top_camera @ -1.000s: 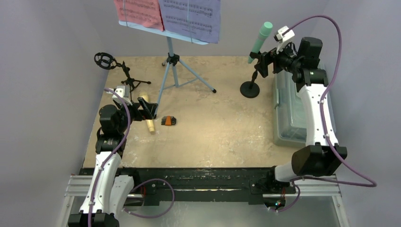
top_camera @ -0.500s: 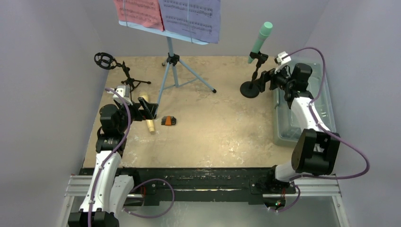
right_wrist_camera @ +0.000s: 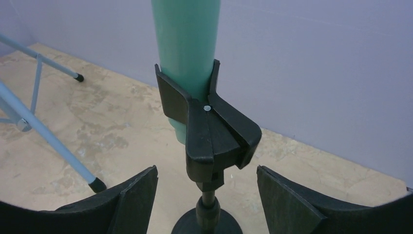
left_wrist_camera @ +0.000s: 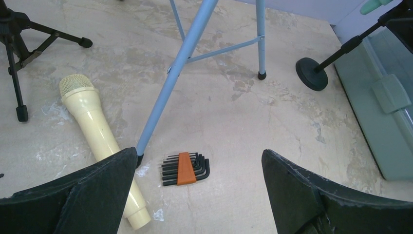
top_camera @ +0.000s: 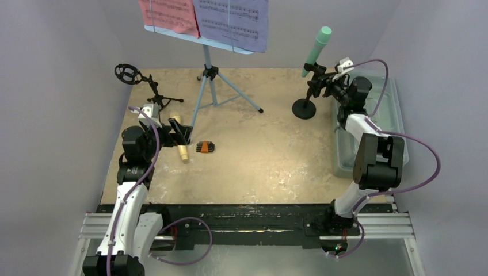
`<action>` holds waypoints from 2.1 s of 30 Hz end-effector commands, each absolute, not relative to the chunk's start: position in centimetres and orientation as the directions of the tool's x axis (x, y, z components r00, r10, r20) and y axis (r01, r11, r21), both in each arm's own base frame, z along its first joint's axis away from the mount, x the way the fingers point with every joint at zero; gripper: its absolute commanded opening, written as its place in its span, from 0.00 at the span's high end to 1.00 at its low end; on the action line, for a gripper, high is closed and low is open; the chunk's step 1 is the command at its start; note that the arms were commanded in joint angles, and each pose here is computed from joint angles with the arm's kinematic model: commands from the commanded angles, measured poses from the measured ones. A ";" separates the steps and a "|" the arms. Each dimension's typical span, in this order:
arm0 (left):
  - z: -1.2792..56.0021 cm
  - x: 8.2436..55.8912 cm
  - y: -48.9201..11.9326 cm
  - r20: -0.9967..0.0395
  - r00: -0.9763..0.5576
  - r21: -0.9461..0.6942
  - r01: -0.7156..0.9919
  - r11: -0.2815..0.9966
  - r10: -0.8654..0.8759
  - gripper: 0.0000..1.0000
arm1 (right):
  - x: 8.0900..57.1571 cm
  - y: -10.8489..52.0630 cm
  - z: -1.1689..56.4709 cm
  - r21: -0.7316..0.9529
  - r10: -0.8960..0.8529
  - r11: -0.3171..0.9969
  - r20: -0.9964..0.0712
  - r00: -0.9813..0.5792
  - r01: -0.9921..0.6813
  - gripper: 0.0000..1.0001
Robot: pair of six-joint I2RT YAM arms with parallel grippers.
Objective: Pack up the instrument practice props
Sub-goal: Pick up the microphone stand with the microphone from the center of the board, then place the microphone stand with the microphone at the center of the board.
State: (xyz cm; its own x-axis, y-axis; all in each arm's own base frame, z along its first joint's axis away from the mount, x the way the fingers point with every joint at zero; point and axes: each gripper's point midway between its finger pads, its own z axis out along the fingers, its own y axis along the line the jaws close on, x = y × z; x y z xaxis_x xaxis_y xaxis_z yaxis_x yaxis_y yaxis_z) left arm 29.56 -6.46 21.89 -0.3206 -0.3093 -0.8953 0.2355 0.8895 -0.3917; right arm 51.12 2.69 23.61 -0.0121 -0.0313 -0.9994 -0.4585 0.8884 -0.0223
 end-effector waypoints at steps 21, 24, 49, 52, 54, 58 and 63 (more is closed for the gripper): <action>23.6 29.9 -7.6 -0.900 -0.294 -0.410 0.314 0.856 -0.323 0.01 | 51.8 4.9 25.8 -0.103 -0.035 0.838 -0.990 0.136 -0.536 0.92; 24.4 29.8 -8.4 -0.906 -0.276 -0.409 0.370 0.834 -0.322 0.01 | 50.7 5.6 26.4 -0.135 -0.045 0.809 -0.985 0.169 -0.573 1.00; 26.7 27.1 -13.3 -0.900 -0.270 -0.435 0.629 0.644 -0.343 0.00 | 29.6 18.7 27.6 -0.131 -0.058 0.312 -0.991 0.118 -0.941 1.00; 26.6 26.7 -14.3 -0.901 -0.283 -0.433 0.651 0.624 -0.330 0.00 | 28.0 19.5 27.0 -0.129 -0.083 0.257 -0.990 0.111 -0.958 1.00; 26.5 26.5 -14.6 -0.901 -0.287 -0.432 0.659 0.616 -0.324 0.00 | 27.0 20.0 26.2 -0.136 -0.097 0.220 -0.988 0.117 -0.966 1.00; 26.3 25.9 -15.7 -0.905 -0.296 -0.424 0.682 0.595 -0.305 0.00 | 25.3 20.6 24.6 -0.142 -0.090 0.146 -0.987 0.130 -0.979 1.00; 26.3 25.0 -17.0 -0.913 -0.294 -0.406 0.710 0.575 -0.282 0.00 | 23.9 21.6 23.7 -0.163 -0.086 0.082 -0.984 0.156 -0.983 1.00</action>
State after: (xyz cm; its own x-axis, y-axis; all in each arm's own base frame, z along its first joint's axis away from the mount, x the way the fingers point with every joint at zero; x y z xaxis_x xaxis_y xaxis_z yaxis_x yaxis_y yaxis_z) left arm 25.62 -16.17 25.62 -0.3358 -0.2984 -0.8934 0.6706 0.5904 -0.4492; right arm 25.43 20.68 22.40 0.0204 -0.1100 -0.9937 -0.9839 0.1744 -0.0395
